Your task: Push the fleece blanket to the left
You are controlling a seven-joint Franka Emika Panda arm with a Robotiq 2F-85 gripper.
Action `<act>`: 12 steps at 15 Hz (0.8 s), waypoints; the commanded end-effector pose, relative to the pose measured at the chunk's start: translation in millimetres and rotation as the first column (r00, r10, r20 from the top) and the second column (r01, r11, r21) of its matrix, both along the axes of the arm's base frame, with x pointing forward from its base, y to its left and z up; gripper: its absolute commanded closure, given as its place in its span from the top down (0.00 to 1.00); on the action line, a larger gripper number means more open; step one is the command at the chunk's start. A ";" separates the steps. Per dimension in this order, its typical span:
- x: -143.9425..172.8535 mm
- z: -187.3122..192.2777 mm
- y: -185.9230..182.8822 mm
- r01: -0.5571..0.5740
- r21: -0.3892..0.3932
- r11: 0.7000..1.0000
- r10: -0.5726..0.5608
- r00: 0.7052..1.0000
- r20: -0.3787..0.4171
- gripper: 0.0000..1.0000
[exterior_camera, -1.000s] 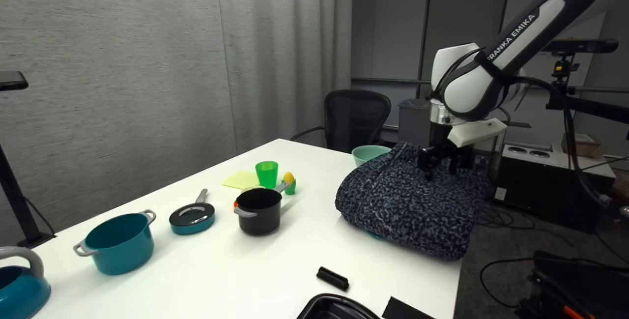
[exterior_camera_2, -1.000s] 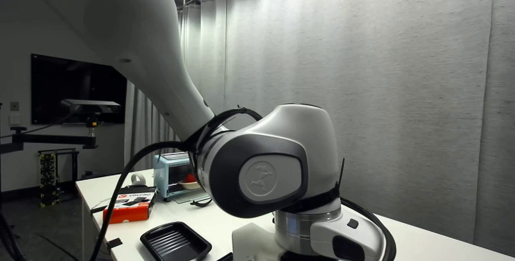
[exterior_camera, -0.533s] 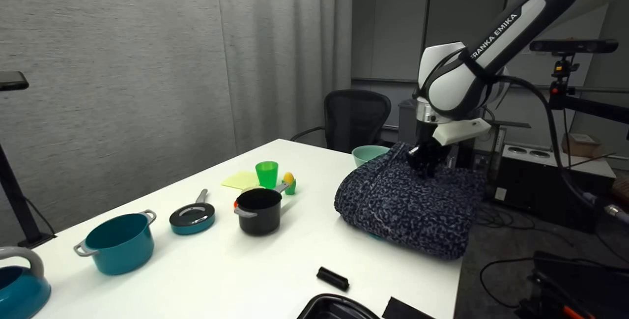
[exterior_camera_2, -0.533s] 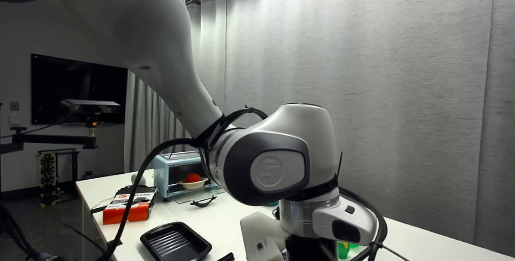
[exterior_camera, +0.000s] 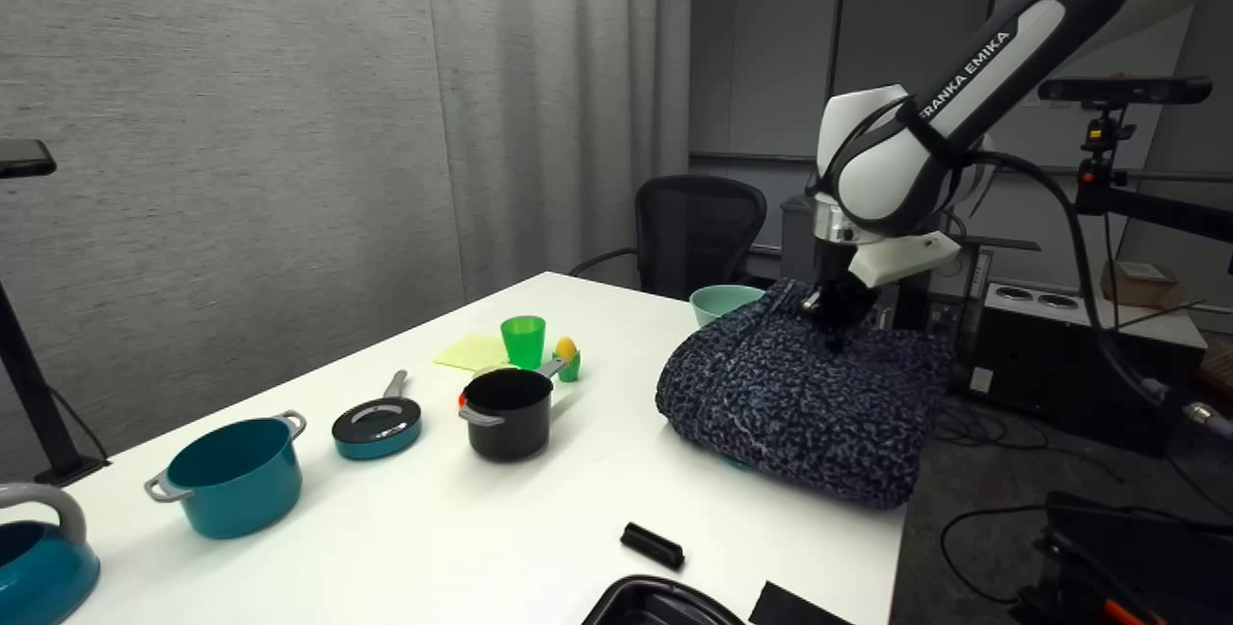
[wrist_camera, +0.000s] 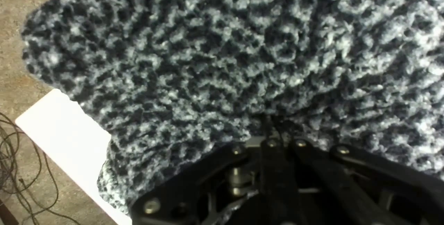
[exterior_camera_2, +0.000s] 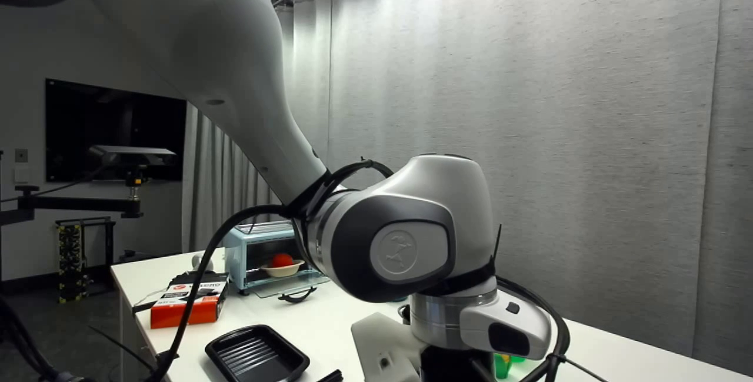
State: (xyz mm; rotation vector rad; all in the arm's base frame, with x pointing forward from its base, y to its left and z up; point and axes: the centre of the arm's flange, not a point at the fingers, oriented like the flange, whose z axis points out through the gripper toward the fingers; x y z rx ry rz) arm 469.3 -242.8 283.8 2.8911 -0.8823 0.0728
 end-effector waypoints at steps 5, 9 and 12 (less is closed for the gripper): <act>9.6 34.3 -36.2 -0.062 -0.099 0.993 0.052 0.993 -0.107 0.00; 6.2 56.4 -55.1 0.007 -0.064 0.998 -0.012 0.997 -0.079 0.00; 6.4 64.5 -60.7 0.036 -0.036 0.999 -0.038 0.998 -0.050 0.27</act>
